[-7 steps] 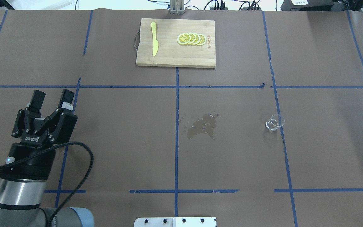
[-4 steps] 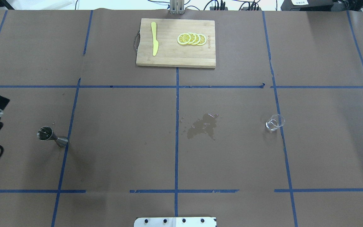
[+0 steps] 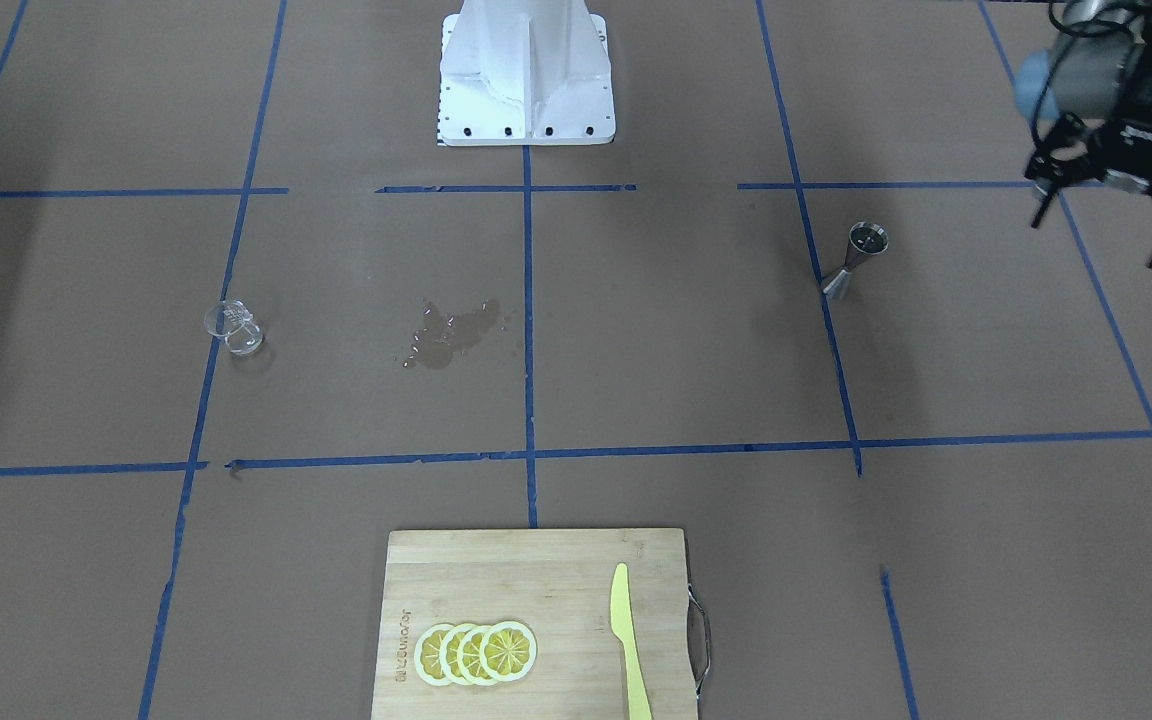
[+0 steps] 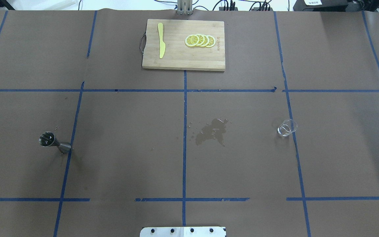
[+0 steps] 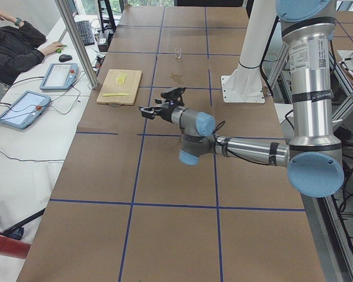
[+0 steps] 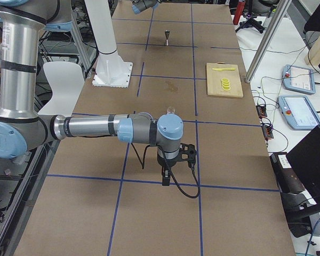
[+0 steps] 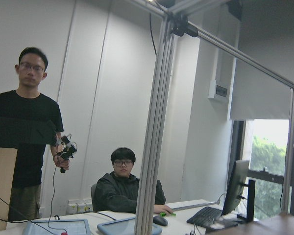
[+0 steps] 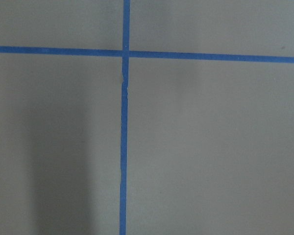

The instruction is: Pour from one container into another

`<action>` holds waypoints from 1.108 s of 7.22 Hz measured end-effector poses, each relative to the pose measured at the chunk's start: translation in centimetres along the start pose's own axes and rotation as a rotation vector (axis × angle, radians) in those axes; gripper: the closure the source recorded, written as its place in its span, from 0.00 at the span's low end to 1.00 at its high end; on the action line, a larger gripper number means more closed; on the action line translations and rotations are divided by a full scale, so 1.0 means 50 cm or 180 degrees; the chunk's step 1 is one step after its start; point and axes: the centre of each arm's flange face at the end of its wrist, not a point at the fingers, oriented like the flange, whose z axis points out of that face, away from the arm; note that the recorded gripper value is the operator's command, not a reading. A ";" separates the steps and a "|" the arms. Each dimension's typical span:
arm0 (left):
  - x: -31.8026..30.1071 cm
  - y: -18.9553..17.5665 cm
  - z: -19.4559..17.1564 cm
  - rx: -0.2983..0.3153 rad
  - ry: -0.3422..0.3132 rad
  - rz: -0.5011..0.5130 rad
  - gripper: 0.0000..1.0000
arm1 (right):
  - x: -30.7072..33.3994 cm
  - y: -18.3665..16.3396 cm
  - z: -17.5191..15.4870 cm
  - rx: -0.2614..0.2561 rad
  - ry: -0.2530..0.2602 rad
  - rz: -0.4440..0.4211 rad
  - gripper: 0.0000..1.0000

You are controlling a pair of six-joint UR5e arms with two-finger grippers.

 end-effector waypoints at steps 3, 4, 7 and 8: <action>-0.410 -0.195 0.081 -0.1704 -0.0278 0.0208 0.00 | -0.001 -0.003 -0.001 0.0003 -0.0001 -0.0005 0.00; -0.487 -0.171 0.091 -0.2366 -0.0423 -0.0124 0.00 | -0.001 -0.003 0.000 0.0001 -0.0001 -0.0004 0.00; -0.495 0.184 -0.038 -0.3488 -0.0318 -0.1476 0.00 | -0.001 -0.003 -0.001 0.0004 -0.0005 -0.0005 0.00; -0.443 0.287 -0.107 -0.3556 -0.0061 -0.1904 0.00 | -0.002 -0.002 -0.001 0.0006 -0.0006 -0.0004 0.00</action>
